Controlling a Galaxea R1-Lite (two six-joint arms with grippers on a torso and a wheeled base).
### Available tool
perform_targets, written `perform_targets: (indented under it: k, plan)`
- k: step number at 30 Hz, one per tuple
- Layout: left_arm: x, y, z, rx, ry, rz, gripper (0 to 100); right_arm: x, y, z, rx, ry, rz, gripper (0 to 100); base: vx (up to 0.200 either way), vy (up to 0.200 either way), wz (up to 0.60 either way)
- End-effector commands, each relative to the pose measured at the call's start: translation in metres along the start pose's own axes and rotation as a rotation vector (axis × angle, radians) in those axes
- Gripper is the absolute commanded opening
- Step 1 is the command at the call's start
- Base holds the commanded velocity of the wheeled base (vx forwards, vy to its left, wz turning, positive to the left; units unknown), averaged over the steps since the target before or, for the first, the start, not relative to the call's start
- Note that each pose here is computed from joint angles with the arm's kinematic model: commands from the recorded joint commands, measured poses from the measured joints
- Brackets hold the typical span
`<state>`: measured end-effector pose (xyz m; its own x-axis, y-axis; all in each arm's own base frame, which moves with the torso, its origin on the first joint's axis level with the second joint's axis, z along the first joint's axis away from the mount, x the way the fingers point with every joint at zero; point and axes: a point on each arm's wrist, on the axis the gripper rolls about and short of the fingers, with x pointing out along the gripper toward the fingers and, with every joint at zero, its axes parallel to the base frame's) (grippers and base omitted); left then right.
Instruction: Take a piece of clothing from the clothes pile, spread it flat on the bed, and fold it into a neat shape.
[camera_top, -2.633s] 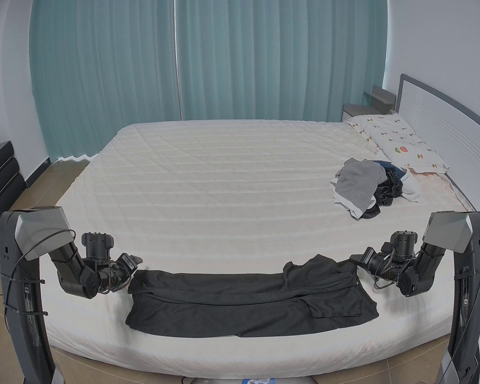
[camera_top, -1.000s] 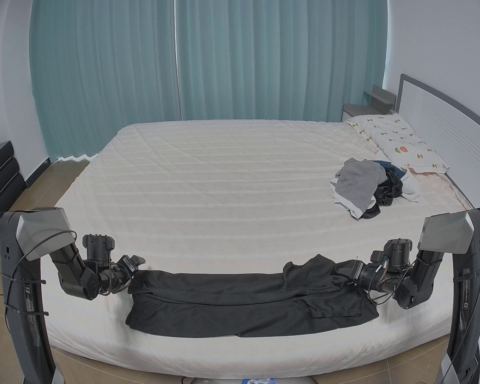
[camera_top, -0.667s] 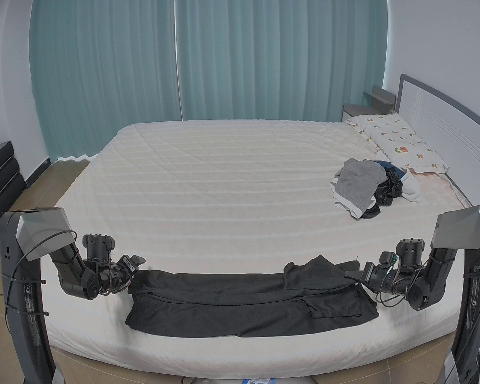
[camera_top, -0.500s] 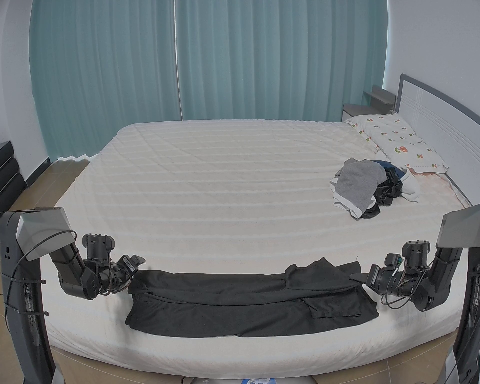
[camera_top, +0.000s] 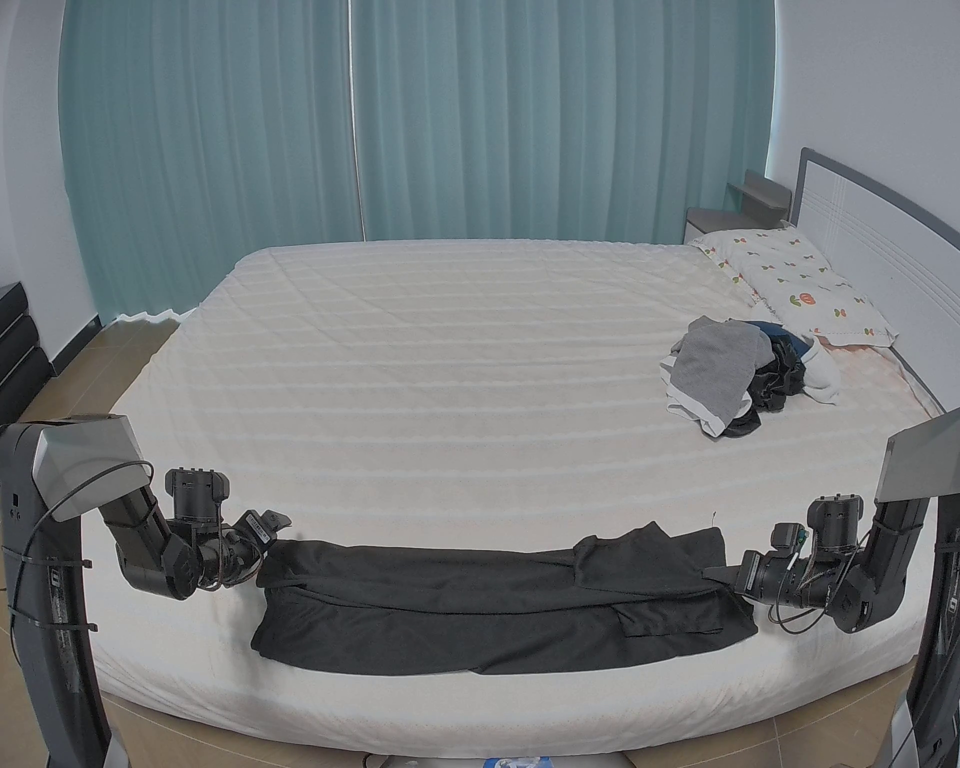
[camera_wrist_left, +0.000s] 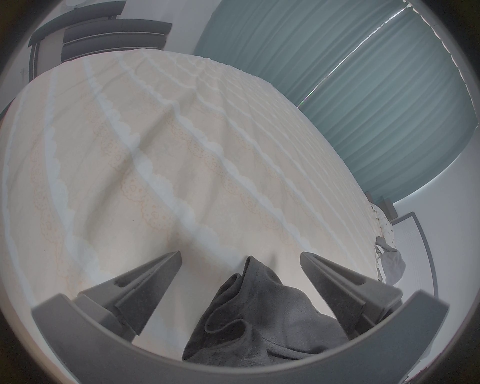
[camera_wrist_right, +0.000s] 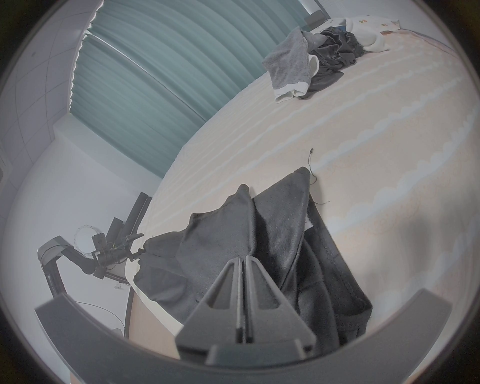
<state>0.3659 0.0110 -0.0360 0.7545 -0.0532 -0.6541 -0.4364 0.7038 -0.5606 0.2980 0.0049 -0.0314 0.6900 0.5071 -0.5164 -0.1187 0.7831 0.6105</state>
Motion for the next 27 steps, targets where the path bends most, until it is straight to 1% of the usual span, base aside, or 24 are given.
perform_targets:
  k: [1,3,6,8,9,10,12,13,14,16,17,19,22,24,25,27]
  plan:
    - [0.0,0.0,0.0,-0.001,-0.002,-0.002,100,0.002,-0.002,-0.001,0.006,0.003,-0.008,100,0.0,0.0,0.0]
    - [0.0,-0.001,0.001,-0.003,-0.003,-0.003,100,0.002,-0.002,0.0,0.008,-0.004,-0.006,100,0.0,0.0,0.0]
    - [-0.006,-0.004,0.005,-0.007,-0.013,-0.012,100,-0.005,0.005,0.01,-0.002,-0.054,0.006,100,0.0,0.0,0.0]
    - [-0.016,-0.008,0.009,-0.007,-0.025,-0.019,100,-0.012,0.014,0.017,-0.009,-0.101,0.004,100,0.0,0.0,0.0]
    - [-0.018,-0.008,0.009,-0.006,-0.028,-0.022,100,-0.012,0.016,0.019,-0.009,-0.108,0.0,100,0.0,0.0,0.0]
    - [-0.032,-0.014,0.015,-0.004,-0.056,-0.043,100,-0.018,0.027,0.026,-0.011,-0.151,-0.003,100,0.0,0.0,0.0]
    - [-0.054,-0.024,0.025,-0.003,-0.109,-0.067,100,-0.02,0.039,0.033,0.0,-0.185,0.01,100,0.0,0.0,0.0]
    - [-0.054,-0.024,0.025,-0.003,-0.109,-0.067,100,-0.02,0.039,0.033,0.0,-0.185,0.01,100,0.0,0.0,0.0]
    - [-0.072,-0.031,0.028,0.001,-0.133,-0.087,100,-0.02,0.048,0.033,0.013,-0.188,0.031,100,0.0,0.0,0.0]
    - [-0.08,-0.034,0.025,0.011,-0.13,-0.096,100,-0.018,0.053,0.034,0.011,-0.193,0.038,100,0.0,0.0,0.0]
    - [-0.083,-0.04,0.016,0.035,-0.108,-0.102,100,-0.014,0.056,0.035,0.004,-0.203,0.033,100,0.0,0.0,0.0]
    - [-0.084,-0.042,0.003,0.051,-0.059,-0.078,100,-0.009,0.06,0.04,-0.005,-0.231,0.022,100,0.0,0.0,0.0]
    - [-0.086,-0.036,-0.014,0.059,-0.009,-0.017,100,-0.007,0.064,0.041,-0.011,-0.241,0.027,100,0.0,0.0,0.0]
    - [-0.087,-0.028,-0.027,0.062,0.026,0.023,100,-0.011,0.071,0.033,-0.015,-0.226,0.022,100,0.0,0.0,0.0]
    - [-0.088,-0.027,-0.029,0.06,0.032,0.03,100,-0.012,0.073,0.031,-0.017,-0.223,0.019,100,0.0,0.0,0.0]
    - [-0.087,-0.023,-0.039,0.05,0.058,0.057,100,-0.016,0.078,0.022,-0.015,-0.221,-0.014,100,0.0,0.0,0.0]
